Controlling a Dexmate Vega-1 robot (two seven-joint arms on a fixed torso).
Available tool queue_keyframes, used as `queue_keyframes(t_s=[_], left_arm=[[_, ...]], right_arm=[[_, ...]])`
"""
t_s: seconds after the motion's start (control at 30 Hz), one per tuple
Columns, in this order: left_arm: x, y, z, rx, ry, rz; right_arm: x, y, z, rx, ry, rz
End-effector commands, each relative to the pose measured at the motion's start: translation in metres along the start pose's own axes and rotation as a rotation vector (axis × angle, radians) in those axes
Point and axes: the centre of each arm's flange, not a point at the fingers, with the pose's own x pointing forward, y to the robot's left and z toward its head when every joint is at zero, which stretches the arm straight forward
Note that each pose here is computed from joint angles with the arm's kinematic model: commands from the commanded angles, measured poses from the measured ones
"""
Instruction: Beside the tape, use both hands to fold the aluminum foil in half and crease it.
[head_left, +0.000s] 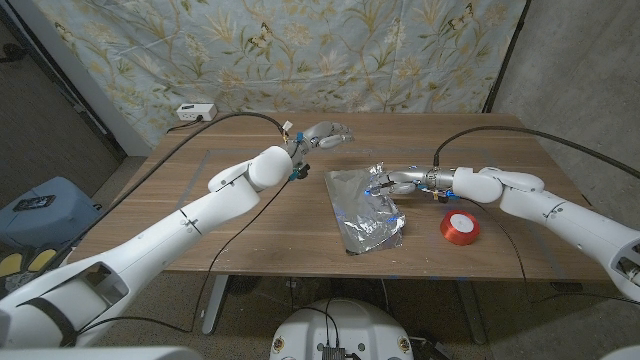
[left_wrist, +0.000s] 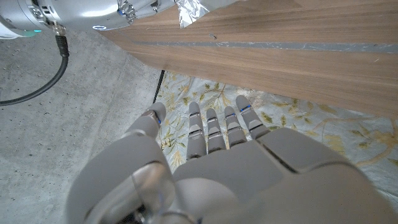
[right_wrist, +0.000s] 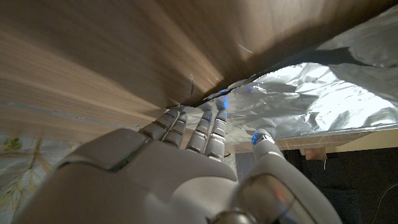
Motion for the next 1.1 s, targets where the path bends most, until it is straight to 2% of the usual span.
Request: queue_keyframes(t_s=[0.03,0.33,0.73,1.1], left_arm=[[-0.012,0.006,-0.009,0.058,-0.019,-0.065],[-0.024,0.013,-0.023,0.099,0.012,-0.091],[-0.031,0.016,-0.032,0.146,0.011,-0.142],[-0.032,0.007,-0.041,0.203,-0.006,-0.183]], right_arm=[[0.0,0.001,-0.008,0.003,0.028,0.01],[0.002,-0.002,-0.008,0.001,0.038,0.012],[0.003,-0.004,-0.008,-0.003,0.048,0.02],[0.004,-0.003,-0.009,0.005,0.048,0.022]])
